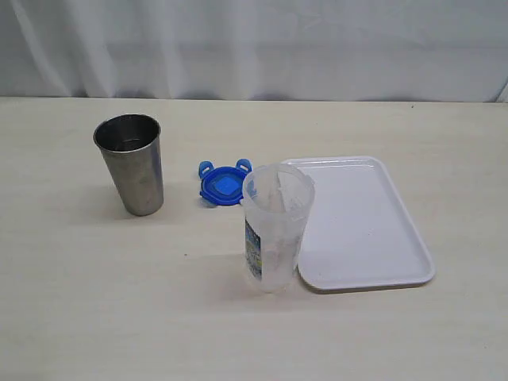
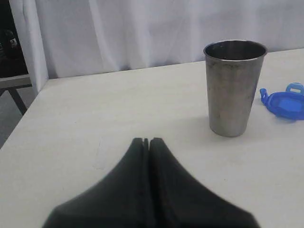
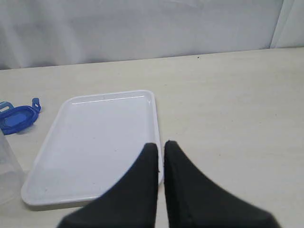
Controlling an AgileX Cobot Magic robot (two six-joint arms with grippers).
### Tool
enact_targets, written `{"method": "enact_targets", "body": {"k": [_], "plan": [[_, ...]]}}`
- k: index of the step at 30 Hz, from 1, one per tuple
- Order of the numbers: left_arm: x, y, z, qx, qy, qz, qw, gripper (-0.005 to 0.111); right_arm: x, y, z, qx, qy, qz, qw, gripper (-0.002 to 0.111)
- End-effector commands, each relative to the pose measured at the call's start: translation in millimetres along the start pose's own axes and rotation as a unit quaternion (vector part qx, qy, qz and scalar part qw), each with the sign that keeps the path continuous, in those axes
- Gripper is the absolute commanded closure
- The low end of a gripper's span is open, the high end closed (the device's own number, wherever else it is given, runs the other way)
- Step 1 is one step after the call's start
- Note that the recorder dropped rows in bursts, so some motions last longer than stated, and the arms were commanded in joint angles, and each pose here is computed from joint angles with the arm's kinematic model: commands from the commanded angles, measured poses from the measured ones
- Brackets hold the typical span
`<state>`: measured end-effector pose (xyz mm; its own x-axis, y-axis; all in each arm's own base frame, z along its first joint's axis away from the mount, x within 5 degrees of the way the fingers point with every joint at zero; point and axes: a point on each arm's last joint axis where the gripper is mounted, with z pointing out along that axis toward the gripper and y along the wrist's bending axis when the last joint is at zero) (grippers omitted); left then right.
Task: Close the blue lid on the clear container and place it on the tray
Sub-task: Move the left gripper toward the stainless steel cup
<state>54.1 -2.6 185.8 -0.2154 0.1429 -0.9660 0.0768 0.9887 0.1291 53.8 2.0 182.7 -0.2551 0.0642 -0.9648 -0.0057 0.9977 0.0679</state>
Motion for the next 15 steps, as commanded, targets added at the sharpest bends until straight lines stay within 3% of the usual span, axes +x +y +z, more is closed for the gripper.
{"method": "enact_targets", "body": {"k": [1,11,15], "plan": [[-1.8,1.2,0.1,-0.008,-0.015,0.018,1.000,0.107,0.1,-0.1,-0.2,0.001,-0.003,0.002,1.000,0.104],[-20.4,3.0,-2.4,-0.020,-0.118,0.022,0.993,0.107,0.1,-0.1,-0.2,0.001,-0.003,0.002,1.000,0.104],[-35.3,4.3,-7.5,-0.029,-0.203,0.019,0.979,0.107,0.1,-0.1,-0.2,0.001,-0.003,0.002,1.000,0.104]]}}
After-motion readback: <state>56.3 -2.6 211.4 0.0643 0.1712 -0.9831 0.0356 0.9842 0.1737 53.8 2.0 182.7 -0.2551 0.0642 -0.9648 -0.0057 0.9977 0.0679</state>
